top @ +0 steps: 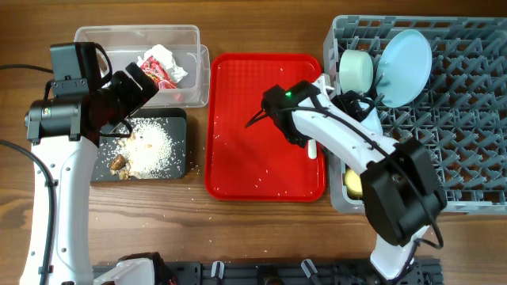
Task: Sort waste into correct bins and load items into the dishwasher rack
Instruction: 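Reach right gripper to the red tray and grasp the white fork and spoon, then carry the fork and spoon with right gripper and insert them in rack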
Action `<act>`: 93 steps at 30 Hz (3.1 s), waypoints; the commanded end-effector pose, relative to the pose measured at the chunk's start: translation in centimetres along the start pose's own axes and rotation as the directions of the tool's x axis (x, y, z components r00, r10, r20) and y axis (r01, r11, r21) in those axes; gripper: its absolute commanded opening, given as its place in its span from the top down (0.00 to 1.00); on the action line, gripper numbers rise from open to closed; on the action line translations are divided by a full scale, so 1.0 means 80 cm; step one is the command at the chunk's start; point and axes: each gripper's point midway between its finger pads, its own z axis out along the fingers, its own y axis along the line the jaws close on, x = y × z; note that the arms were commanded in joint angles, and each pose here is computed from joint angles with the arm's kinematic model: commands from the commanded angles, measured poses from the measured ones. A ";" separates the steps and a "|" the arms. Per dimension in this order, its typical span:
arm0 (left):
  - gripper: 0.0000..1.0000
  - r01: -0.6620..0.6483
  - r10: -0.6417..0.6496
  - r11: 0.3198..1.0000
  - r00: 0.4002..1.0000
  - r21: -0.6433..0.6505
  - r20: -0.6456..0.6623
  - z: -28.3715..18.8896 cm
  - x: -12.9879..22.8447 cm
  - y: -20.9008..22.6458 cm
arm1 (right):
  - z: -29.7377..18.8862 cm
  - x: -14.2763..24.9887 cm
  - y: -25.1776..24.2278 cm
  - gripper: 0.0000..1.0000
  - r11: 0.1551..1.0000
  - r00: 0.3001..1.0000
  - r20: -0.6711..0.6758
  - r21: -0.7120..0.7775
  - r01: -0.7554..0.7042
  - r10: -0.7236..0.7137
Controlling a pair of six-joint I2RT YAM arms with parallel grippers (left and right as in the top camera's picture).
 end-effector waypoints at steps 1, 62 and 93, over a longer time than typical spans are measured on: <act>0.00 0.007 -0.007 1.000 1.000 0.007 0.002 -0.002 -0.002 -0.001 | -0.032 -0.018 -0.046 0.05 0.975 0.979 0.057 -0.117 -0.188 0.195; 0.00 0.007 -0.007 1.000 1.000 0.007 0.002 -0.002 -0.002 -0.001 | -0.014 -0.053 0.251 0.94 0.412 0.867 -0.484 -0.770 -0.487 0.120; 0.00 0.007 -0.007 1.000 1.000 0.007 0.002 -0.002 -0.002 -0.001 | 0.032 0.028 -0.075 0.90 0.525 0.865 -0.317 -0.695 -0.490 0.388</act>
